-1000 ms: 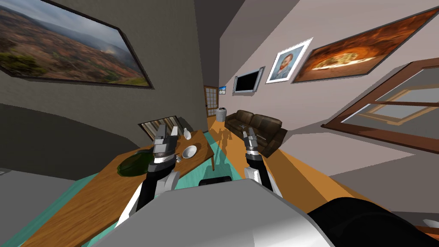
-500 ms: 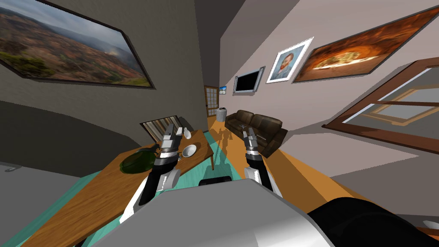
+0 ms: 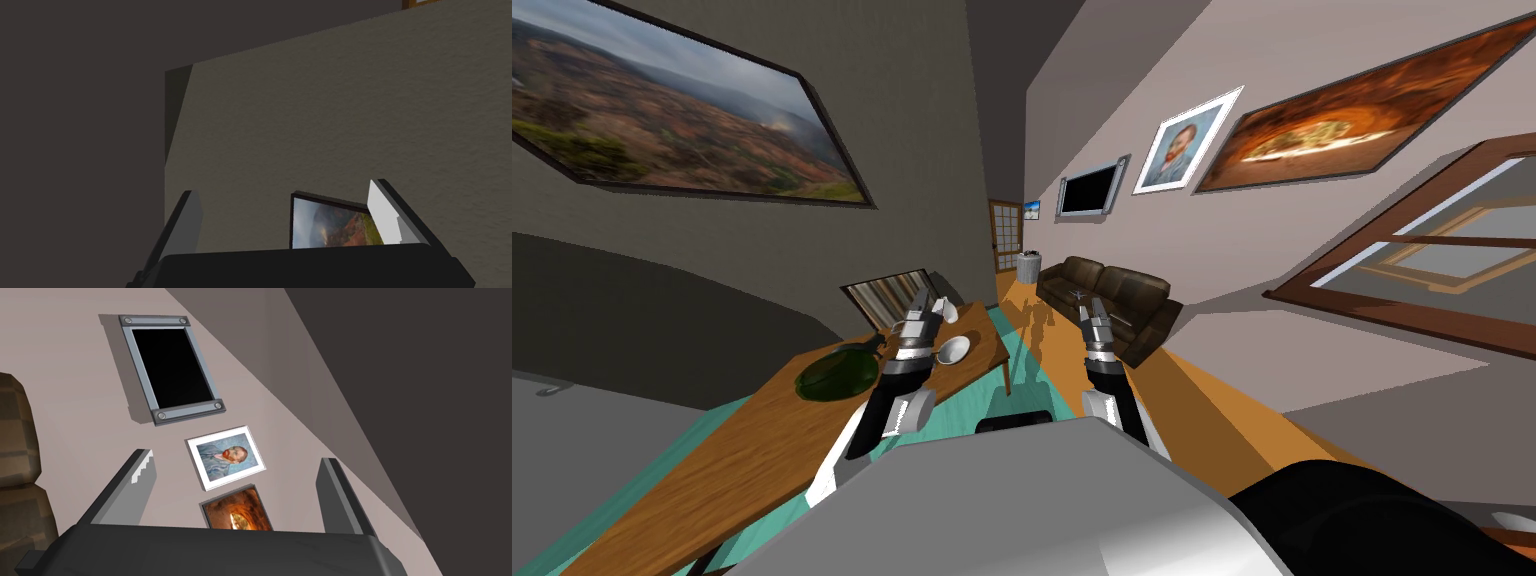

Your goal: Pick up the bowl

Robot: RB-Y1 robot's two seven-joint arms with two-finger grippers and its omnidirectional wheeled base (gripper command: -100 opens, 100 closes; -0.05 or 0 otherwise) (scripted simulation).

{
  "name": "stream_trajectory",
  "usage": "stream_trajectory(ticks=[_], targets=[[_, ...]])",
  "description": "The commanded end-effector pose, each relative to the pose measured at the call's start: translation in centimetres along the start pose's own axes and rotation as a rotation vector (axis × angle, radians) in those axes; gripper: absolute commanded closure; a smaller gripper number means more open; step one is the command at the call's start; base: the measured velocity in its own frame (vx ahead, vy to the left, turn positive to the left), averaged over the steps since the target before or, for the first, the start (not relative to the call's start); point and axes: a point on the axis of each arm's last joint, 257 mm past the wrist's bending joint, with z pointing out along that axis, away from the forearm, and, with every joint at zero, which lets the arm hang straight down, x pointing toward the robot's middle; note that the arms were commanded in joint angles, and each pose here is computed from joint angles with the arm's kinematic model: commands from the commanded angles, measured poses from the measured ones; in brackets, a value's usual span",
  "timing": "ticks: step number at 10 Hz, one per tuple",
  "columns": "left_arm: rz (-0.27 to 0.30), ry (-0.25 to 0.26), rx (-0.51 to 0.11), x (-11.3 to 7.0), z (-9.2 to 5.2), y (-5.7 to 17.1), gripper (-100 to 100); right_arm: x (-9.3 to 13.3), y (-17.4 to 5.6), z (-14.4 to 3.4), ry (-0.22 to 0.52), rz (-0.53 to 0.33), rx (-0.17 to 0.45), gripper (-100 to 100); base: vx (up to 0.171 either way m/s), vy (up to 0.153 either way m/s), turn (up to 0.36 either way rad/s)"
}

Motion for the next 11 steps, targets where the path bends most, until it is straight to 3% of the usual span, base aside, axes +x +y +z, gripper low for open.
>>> stream_trajectory(ticks=[1, 11], targets=[[-0.018, 0.007, -0.044, 0.2, 0.3, 1.3, -100, 0.0, 0.0, 0.0, 0.000, 0.000, 0.000, 0, -0.020, -0.020, 0.006], [-0.105, 0.044, -0.319, 2.0, 1.1, 10.4, -100, 0.0, 0.0, 0.0, 0.000, 0.000, 0.000, 0, -0.022, -0.007, -0.010]])
